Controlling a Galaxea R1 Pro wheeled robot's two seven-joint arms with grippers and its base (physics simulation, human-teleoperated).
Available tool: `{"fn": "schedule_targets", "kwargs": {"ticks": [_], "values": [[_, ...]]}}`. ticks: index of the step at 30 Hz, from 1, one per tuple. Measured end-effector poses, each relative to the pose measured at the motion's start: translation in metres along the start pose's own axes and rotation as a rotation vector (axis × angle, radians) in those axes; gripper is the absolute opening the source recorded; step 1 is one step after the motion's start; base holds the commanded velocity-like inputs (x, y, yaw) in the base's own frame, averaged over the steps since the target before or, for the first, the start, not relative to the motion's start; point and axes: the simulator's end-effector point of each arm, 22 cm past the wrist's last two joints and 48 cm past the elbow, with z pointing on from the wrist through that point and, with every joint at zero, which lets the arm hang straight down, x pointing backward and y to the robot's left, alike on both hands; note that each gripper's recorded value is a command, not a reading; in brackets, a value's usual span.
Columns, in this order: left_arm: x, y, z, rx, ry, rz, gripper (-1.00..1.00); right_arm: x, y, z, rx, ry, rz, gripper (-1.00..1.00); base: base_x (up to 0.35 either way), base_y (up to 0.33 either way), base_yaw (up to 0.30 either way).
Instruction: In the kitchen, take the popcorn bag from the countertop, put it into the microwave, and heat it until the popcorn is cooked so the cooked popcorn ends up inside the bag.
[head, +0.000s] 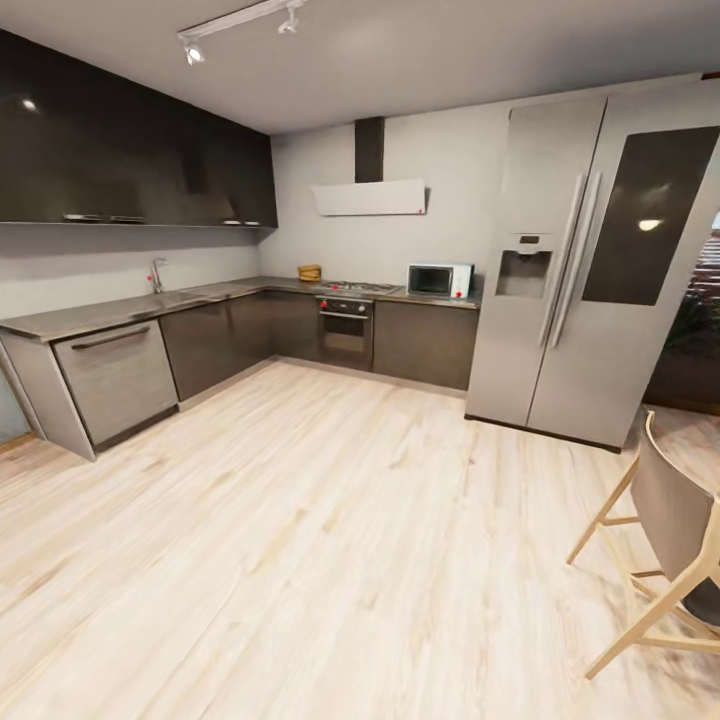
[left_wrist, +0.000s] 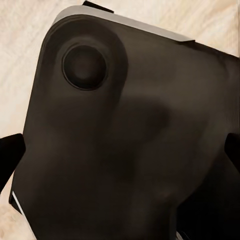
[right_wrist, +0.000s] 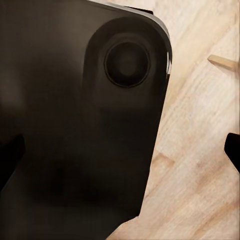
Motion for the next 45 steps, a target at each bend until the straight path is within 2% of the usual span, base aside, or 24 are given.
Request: {"fn": "schedule_targets", "kwargs": {"ticks": [17, 25, 45], "values": [[0.0, 0.0003, 0.0, -0.001, 0.0, -0.001, 1.0, 0.0, -0.0001, 0.0, 0.0, 0.0, -0.005, 1.0, 0.327, 0.0, 0.0], [0.0002, 0.0002, 0.0, -0.001, 0.001, 0.003, 1.0, 0.0001, 0.0009, 0.0, -0.001, 0.001, 0.01, 1.0, 0.327, 0.0, 0.0], [-0.0002, 0.0009, 0.0, -0.003, -0.001, -0.015, 1.0, -0.0001, 0.0034, 0.0, -0.004, 0.001, 0.018, 1.0, 0.327, 0.0, 0.0]]}}
